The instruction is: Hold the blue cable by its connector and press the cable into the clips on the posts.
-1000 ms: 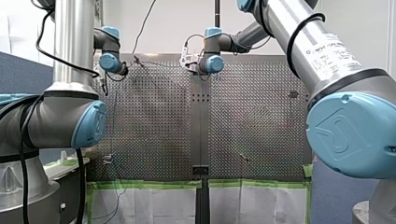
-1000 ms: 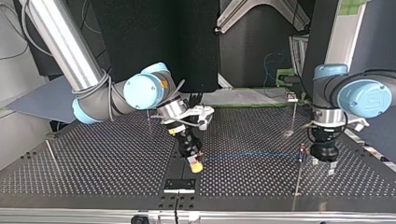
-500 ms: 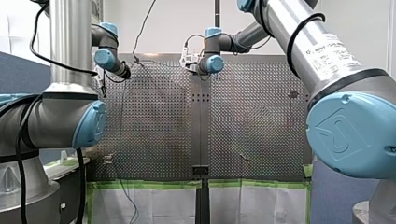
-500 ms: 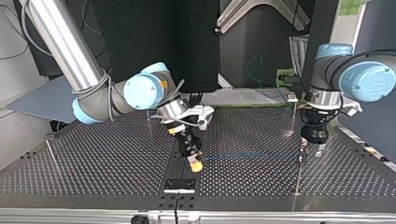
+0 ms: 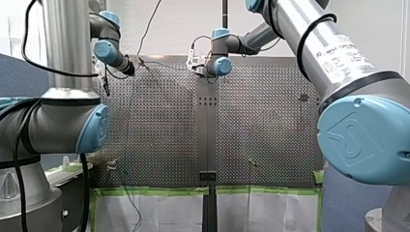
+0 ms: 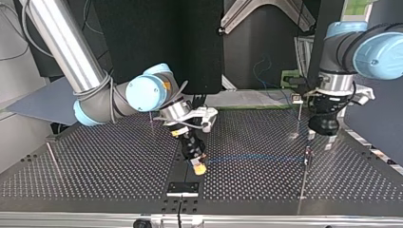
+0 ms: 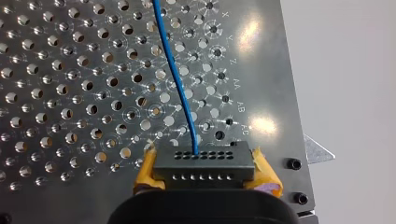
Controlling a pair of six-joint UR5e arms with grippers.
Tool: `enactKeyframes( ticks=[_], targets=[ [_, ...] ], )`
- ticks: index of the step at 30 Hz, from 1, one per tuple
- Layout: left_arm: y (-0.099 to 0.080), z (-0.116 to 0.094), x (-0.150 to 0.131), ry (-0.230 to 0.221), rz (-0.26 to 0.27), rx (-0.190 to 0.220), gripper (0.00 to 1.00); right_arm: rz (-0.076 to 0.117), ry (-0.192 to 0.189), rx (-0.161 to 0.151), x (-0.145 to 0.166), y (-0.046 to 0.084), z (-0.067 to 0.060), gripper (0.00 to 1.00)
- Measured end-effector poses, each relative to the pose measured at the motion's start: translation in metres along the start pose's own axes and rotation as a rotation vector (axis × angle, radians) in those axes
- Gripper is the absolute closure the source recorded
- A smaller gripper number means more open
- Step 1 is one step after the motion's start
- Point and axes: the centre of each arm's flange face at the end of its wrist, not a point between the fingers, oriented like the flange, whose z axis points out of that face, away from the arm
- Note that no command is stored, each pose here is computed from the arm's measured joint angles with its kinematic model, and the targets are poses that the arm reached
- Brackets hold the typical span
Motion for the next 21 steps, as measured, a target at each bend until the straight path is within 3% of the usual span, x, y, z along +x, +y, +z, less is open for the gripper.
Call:
enactKeyframes(
  ticks=[9,21],
  targets=[
    [-0.019,-0.03,-0.02,-0.001,0.036,0.026,0.0,0.0,0.0,0.0,0.0,0.0,0.0,1.0],
    [-0.036,-0.046,-0.014,0.077,0.129,0.102,0.0,0.0,0.0,0.0,0.0,0.0,0.0,1.0]
  ],
)
